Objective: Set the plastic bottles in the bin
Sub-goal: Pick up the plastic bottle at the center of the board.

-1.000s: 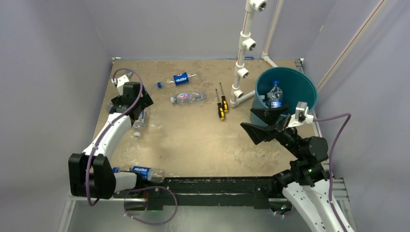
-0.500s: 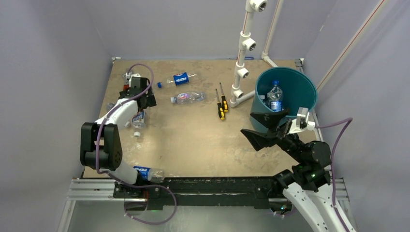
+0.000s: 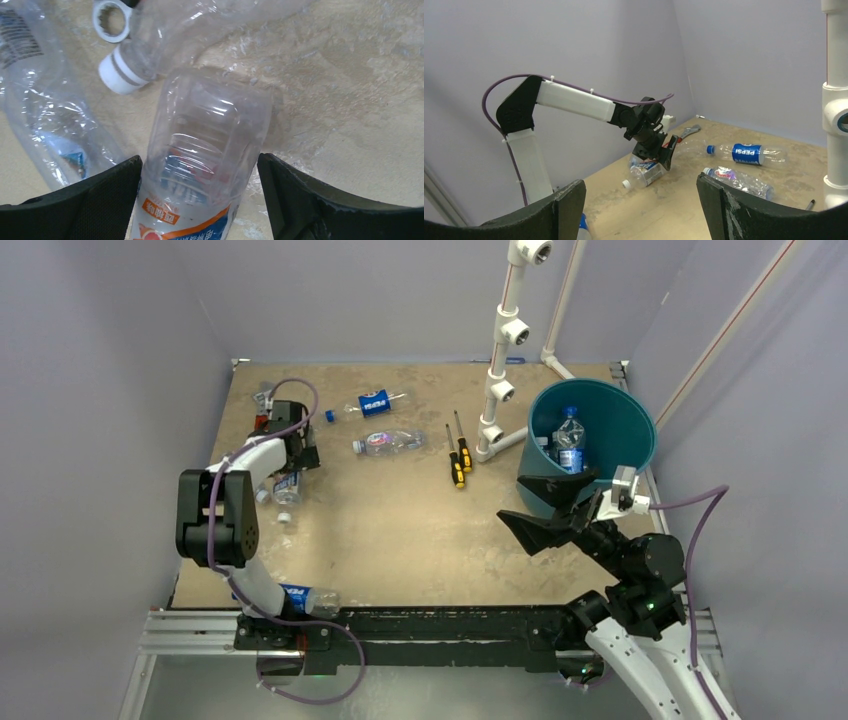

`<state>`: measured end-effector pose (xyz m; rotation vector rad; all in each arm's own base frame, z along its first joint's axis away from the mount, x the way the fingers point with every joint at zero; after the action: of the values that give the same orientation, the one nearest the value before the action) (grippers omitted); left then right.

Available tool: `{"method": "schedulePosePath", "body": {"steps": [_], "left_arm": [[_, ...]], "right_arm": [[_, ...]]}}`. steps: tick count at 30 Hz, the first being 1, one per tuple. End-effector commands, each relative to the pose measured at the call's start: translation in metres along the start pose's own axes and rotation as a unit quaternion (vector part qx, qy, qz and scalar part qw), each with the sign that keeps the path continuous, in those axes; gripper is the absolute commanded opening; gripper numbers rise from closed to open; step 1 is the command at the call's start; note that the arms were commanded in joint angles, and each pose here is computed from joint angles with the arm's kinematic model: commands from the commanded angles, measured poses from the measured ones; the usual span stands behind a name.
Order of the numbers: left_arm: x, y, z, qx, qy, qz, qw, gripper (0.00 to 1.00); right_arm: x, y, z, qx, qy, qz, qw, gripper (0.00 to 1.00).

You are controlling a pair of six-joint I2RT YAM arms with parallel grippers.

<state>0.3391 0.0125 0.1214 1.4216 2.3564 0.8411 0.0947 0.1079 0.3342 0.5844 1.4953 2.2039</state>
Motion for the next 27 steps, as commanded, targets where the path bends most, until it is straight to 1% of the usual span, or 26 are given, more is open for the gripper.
{"method": "schedulePosePath", "body": {"steps": [1,4,5,8,12,14,15,16,19,21,24,25,27], "left_arm": [[-0.01,0.009,0.002,0.0,-0.042,-0.009,0.999,0.81],[-0.011,0.003,0.002,0.003,-0.056,-0.016,0.998,0.69],[-0.011,0.002,0.001,0.004,-0.061,-0.019,0.998,0.64],[-0.013,0.002,-0.01,-0.001,-0.089,-0.036,0.995,0.52],[-0.015,0.014,-0.046,-0.032,-0.155,-0.08,0.984,0.41],[-0.017,0.02,-0.071,-0.053,-0.208,-0.112,0.97,0.37],[-0.02,0.018,-0.083,-0.054,-0.243,-0.139,0.958,0.35],[-0.025,0.018,-0.097,-0.062,-0.29,-0.161,0.941,0.34],[-0.037,0.011,-0.147,-0.105,-0.409,-0.21,0.882,0.33],[-0.049,0.003,-0.178,-0.133,-0.464,-0.222,0.847,0.33],[-0.054,-0.009,-0.212,-0.142,-0.53,-0.247,0.799,0.33],[-0.052,-0.013,-0.22,-0.143,-0.551,-0.264,0.779,0.33],[-0.047,-0.018,-0.236,-0.153,-0.595,-0.302,0.73,0.33]], "right_arm": [[0.003,0.014,0.002,-0.013,0.001,-0.015,1.0,0.86],[0.002,0.013,0.004,-0.005,0.006,-0.012,1.0,0.86],[0.003,0.013,0.005,-0.003,0.01,-0.011,1.0,0.86],[0.004,0.013,0.008,0.004,0.024,-0.008,1.0,0.86],[0.004,0.01,0.018,0.035,0.057,0.001,0.998,0.85],[0.004,0.007,0.022,0.043,0.071,0.007,0.997,0.85],[0.003,0.006,0.025,0.046,0.077,0.012,0.996,0.85],[0.003,0.004,0.028,0.047,0.085,0.019,0.995,0.84],[0.001,-0.003,0.036,0.04,0.095,0.042,0.994,0.82],[0.001,-0.01,0.042,0.046,0.09,0.052,0.994,0.82],[0.007,-0.02,0.054,0.059,0.086,0.068,0.992,0.82],[0.012,-0.024,0.059,0.065,0.084,0.074,0.992,0.82],[0.025,-0.032,0.072,0.077,0.08,0.091,0.99,0.82]]}}
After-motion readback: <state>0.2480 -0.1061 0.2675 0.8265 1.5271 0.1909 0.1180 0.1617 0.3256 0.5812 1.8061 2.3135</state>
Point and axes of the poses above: each gripper's point midway between its finger pads, its own z axis out along the fingers, its own x axis along the line the jaws close on, y = z × x, the point moved 9 cm from there along -z, back along the fingers, and after that the axes turned 9 degrees about -z, right-handed, at the moved point
